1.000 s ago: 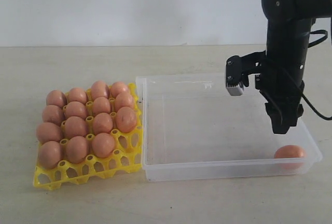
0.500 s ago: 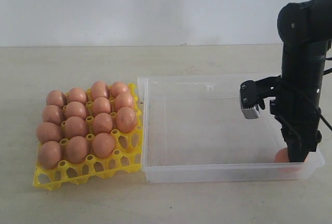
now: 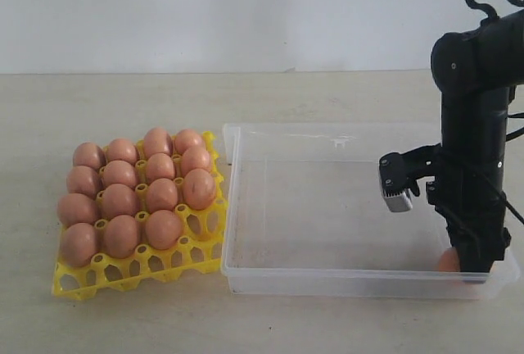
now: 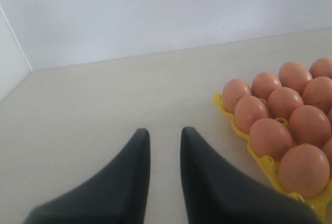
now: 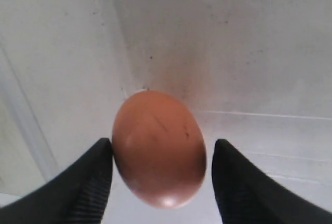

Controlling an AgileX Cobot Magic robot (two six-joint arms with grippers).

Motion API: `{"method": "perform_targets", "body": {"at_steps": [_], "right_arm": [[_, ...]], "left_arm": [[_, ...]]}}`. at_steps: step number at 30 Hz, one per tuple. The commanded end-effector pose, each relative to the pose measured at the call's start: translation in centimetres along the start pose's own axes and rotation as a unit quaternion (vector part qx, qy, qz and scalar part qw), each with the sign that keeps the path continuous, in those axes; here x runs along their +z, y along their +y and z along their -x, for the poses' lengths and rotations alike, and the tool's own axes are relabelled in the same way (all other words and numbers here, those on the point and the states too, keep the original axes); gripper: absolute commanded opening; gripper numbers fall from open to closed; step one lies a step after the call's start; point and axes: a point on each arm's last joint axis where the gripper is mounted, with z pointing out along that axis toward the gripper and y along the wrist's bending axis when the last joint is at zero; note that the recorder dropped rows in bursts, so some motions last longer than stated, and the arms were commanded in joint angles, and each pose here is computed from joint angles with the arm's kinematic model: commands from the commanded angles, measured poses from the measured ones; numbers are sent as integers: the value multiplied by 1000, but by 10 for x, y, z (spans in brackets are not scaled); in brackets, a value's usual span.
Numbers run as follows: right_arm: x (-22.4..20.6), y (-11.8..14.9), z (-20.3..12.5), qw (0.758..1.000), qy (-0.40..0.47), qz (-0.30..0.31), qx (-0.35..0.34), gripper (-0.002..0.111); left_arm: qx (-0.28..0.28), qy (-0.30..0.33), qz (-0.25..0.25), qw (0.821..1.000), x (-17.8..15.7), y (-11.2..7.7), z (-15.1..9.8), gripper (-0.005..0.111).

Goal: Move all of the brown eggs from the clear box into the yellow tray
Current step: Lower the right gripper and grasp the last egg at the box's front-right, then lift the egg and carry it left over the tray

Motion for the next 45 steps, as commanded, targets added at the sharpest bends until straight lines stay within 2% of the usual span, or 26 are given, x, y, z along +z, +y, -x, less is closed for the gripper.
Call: {"method": "perform_targets", "body": {"at_steps": [1, 3, 6, 12, 15, 22, 29, 32, 33, 35, 40, 45], "right_arm": [[4, -1, -2, 1000, 0, 1, 0, 55], [4, -5, 0, 1000, -11, -21, 3, 55], [3, -11, 3, 998, -29, -56, 4, 48], [3, -14, 5, 997, -38, -73, 5, 19], [3, -14, 5, 996, -41, -70, 45, -1], [2, -17, 8, 980, -71, -78, 170, 0], [-3, -17, 18, 931, -141, -58, 332, -1], [-18, -13, 25, 911, -181, -76, 363, -1], [-26, -11, 29, 903, -202, -92, 368, -1], [-52, -3, 40, 872, -270, -129, 387, -1], [-116, 32, 71, 771, -452, -186, 408, -1], [-148, 56, 103, 665, -599, -171, 413, -1]], "left_arm": [[-1, 0, -3, 1000, 0, -1, -1, 22], [-1, 0, -3, 1000, 0, -1, -1, 22], [-1, 0, -3, 1000, 0, -1, -1, 22], [-1, 0, -3, 1000, 0, -1, -1, 22], [-1, 0, -3, 1000, 0, -1, -1, 22], [-1, 0, -3, 1000, 0, -1, -1, 22], [-1, 0, -3, 1000, 0, -1, -1, 22], [-1, 0, -3, 1000, 0, -1, -1, 22], [-1, 0, -3, 1000, 0, -1, -1, 22], [-1, 0, -3, 1000, 0, -1, -1, 22], [-1, 0, -3, 1000, 0, -1, -1, 22], [-1, 0, -3, 1000, 0, -1, -1, 22]]}}
